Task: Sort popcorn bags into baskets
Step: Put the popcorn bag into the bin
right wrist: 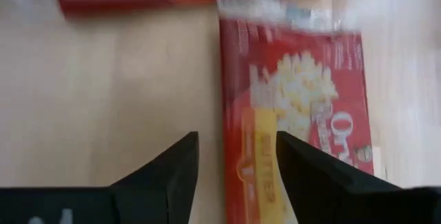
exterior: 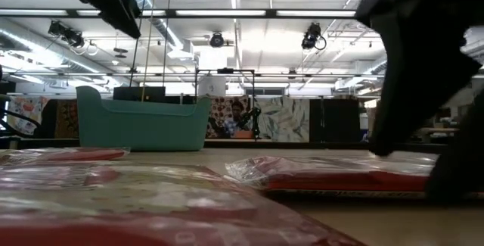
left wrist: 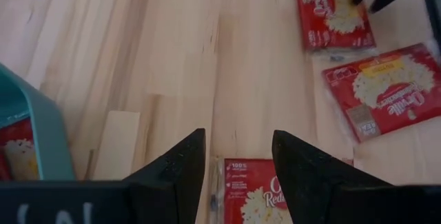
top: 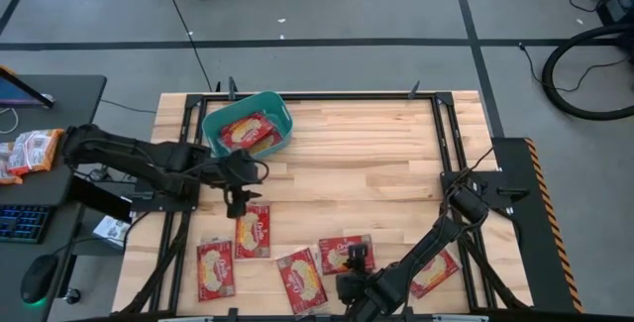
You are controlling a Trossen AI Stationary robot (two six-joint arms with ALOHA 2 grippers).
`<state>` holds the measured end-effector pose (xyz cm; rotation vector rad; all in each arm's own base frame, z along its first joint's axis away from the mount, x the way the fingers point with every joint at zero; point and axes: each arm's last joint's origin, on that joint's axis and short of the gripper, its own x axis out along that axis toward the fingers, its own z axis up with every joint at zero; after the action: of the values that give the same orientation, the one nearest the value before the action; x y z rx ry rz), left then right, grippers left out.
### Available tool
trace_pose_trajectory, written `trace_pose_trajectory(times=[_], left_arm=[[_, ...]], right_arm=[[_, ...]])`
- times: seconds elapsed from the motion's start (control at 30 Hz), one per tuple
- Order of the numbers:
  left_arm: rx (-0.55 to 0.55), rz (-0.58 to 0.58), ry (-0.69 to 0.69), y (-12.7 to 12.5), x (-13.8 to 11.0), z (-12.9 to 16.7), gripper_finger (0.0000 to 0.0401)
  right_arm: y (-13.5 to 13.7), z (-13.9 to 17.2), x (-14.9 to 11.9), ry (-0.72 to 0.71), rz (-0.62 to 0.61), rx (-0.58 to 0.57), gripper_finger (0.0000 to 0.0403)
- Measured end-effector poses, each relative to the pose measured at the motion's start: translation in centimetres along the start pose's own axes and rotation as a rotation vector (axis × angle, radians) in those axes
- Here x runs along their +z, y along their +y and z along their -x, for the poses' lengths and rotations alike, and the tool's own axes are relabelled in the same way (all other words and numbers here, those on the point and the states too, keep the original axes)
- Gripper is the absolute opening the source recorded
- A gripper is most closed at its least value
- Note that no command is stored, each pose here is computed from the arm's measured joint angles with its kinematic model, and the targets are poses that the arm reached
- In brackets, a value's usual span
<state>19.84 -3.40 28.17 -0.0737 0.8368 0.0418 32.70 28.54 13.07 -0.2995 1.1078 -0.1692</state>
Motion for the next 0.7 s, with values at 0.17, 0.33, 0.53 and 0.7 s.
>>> trace_pose_trajectory(times=[0.17,0.33,0.53,0.7], left_arm=[[-0.009,0.012,-0.04,0.2,-0.1,1.2,0.0172],[-0.019,0.039,-0.078,0.3,-0.2,2.2,0.0172],[-0.026,0.045,-0.102,0.4,-0.3,2.8,0.0172],[-0.036,0.043,-0.102,0.2,-0.3,2.8,0.0172]], right_arm=[[-0.1,-0.7,-0.8,0.0,-0.004,-0.025,0.0198],[-0.2,-0.9,-1.0,-0.008,0.008,-0.05,0.0187],[-0.3,-1.1,-1.3,-0.001,0.033,-0.059,0.0123],[-0.4,-1.2,-1.5,0.01,0.052,-0.069,0.0045]])
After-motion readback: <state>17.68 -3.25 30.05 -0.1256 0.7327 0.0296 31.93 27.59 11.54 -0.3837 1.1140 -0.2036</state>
